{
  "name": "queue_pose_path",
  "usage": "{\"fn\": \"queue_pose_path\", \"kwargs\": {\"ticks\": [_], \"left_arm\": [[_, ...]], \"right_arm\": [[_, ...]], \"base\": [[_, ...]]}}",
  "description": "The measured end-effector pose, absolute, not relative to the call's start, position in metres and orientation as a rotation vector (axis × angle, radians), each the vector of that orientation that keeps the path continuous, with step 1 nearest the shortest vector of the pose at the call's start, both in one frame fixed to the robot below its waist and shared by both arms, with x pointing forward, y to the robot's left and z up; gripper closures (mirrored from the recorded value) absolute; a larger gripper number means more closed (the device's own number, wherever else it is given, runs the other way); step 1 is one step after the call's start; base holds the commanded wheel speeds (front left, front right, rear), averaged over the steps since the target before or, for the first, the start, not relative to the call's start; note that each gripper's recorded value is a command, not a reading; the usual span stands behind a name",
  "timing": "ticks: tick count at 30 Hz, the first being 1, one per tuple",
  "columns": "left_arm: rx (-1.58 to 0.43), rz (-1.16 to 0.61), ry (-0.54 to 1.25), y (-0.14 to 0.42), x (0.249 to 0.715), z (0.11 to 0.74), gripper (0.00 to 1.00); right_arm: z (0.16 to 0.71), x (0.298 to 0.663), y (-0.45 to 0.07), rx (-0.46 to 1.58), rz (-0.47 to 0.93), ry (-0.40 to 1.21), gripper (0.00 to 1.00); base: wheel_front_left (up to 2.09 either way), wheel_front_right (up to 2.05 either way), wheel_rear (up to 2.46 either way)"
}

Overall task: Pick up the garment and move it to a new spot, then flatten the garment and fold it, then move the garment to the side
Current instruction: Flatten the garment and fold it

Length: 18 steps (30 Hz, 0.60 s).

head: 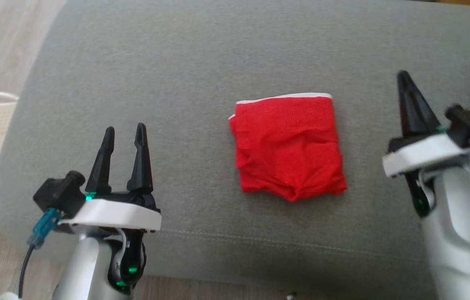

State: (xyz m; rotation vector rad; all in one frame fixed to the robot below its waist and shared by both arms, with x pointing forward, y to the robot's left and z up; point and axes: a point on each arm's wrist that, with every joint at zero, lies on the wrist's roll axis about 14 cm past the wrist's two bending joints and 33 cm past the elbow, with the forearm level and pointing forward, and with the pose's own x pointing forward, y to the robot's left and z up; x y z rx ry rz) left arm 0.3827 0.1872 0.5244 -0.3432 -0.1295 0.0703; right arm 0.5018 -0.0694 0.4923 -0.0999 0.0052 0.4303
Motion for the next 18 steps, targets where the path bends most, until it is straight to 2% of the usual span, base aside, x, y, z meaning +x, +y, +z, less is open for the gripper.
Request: {"fn": "queue_pose_path", "kwargs": {"ticks": [6,9,10,11,12,18], "left_arm": [[-0.347,0.021,-0.123,0.172,0.391,0.523,0.00],[-0.349,0.008,-0.117,0.168,0.393,0.522,0.00],[-0.360,0.003,-0.112,0.166,0.393,0.520,0.00],[-0.374,0.002,-0.107,0.165,0.392,0.519,0.00],[-0.379,-0.001,-0.102,0.164,0.391,0.518,0.00],[-0.385,-0.007,-0.074,0.161,0.383,0.508,0.00]], "right_arm": [[0.500,0.481,-0.107,-0.099,0.316,-0.047,1.00],[0.490,0.467,-0.114,-0.087,0.287,-0.024,1.00],[0.484,0.461,-0.115,-0.082,0.281,-0.009,0.76],[0.479,0.455,-0.116,-0.082,0.278,0.005,0.29],[0.476,0.450,-0.116,-0.080,0.274,0.015,0.00],[0.475,0.440,-0.119,-0.090,0.261,0.017,0.00]], "base": [[0.00,0.00,0.00],[0.00,0.00,0.00],[0.00,0.00,0.00],[0.00,0.00,0.00],[0.00,0.00,0.00],[0.00,0.00,0.00]]}}
